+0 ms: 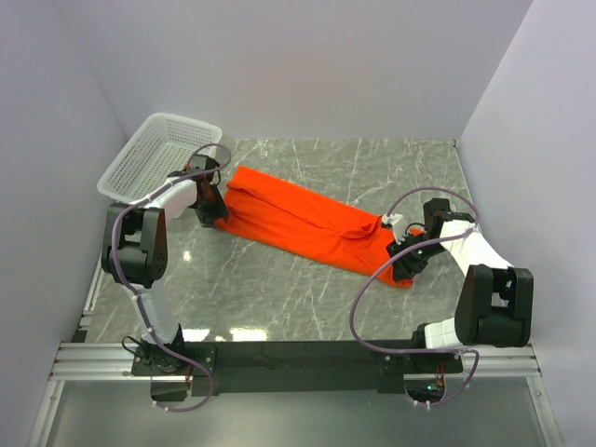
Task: Fold and stack the t-shirts
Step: Fold the tshirt
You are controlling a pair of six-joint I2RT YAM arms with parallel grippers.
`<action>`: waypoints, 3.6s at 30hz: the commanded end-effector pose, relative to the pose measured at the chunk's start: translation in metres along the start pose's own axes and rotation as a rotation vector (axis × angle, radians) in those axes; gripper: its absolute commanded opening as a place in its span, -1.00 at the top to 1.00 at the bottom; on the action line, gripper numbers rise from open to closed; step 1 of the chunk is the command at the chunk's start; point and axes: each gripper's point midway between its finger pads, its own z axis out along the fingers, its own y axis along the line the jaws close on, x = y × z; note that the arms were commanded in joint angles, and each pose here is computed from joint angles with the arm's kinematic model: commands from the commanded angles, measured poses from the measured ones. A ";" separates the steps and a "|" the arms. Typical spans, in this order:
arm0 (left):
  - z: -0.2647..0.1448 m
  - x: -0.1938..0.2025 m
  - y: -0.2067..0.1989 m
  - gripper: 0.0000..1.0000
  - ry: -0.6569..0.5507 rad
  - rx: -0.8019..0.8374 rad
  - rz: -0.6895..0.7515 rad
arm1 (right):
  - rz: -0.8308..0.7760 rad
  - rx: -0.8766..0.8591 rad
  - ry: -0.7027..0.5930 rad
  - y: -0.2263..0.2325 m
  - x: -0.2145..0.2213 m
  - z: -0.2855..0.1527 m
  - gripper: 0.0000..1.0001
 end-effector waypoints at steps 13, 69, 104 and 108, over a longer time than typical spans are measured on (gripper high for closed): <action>0.026 -0.014 0.010 0.70 -0.025 -0.105 -0.010 | -0.019 -0.032 -0.024 0.004 -0.008 0.000 0.32; -0.120 -0.039 -0.028 -0.19 -0.269 0.296 -0.012 | -0.126 -0.154 0.002 -0.004 -0.145 0.044 0.82; -0.086 -0.013 0.014 -0.25 -0.327 0.278 -0.039 | 0.662 0.271 -0.179 -0.142 -0.061 -0.042 -0.29; -0.084 -0.012 0.015 -0.25 -0.324 0.272 -0.042 | 0.728 0.276 -0.162 -0.159 -0.057 -0.032 -0.28</action>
